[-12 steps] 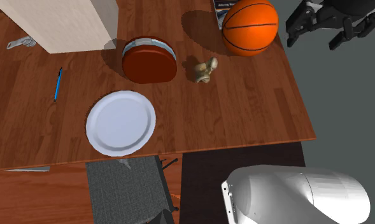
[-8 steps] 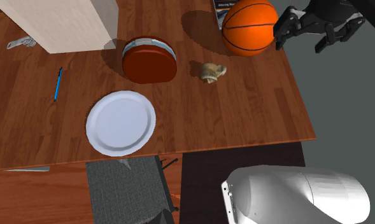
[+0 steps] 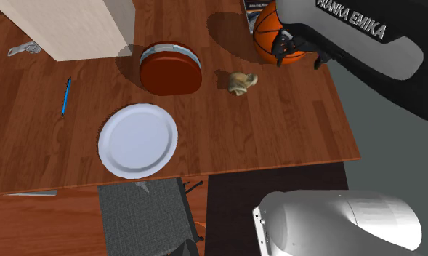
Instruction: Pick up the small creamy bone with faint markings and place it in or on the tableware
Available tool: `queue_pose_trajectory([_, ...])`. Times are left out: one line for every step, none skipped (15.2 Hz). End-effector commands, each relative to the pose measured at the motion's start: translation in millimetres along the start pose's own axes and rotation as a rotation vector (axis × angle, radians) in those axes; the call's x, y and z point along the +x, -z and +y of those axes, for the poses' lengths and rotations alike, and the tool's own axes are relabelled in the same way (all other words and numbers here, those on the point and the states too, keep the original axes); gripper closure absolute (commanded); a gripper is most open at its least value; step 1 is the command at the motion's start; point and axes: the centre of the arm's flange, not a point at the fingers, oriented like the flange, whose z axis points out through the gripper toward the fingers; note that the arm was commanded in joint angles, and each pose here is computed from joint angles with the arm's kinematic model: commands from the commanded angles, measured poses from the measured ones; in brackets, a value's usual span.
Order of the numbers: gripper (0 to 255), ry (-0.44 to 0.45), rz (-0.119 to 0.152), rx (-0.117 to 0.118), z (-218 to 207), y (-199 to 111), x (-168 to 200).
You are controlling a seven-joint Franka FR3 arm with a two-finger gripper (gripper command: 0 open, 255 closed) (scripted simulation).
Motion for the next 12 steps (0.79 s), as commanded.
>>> queue_pose_trajectory([0, -0.002, 0.000, 0.001, -19, -20, 5])
queue_pose_trajectory([0, -0.003, 0.000, 0.001, -27, -30, 8])
queue_pose_trajectory([0, -0.004, -0.001, 0.001, -36, -40, 12])
queue_pose_trajectory([0, -0.005, -0.001, 0.001, -44, -49, 15])
queue_pose_trajectory([0, -0.005, -0.002, 0.001, -52, -59, 18])
queue_pose_trajectory([0, -0.006, -0.002, 0.001, -60, -69, 21])
queue_pose_trajectory([0, -0.007, -0.003, 0.001, -69, -79, 25])
queue_pose_trajectory([0, -0.008, -0.003, 0.001, -77, -88, 28])
queue_pose_trajectory([0, -0.008, -0.004, 0.001, -85, -98, 31])
queue_pose_trajectory([0, -0.009, -0.005, 0.001, -93, -108, 34])
queue_pose_trajectory([0, -0.010, -0.005, 0.001, -102, -118, 38])
queue_pose_trajectory([0, -0.011, -0.006, 0.001, -110, -128, 41])
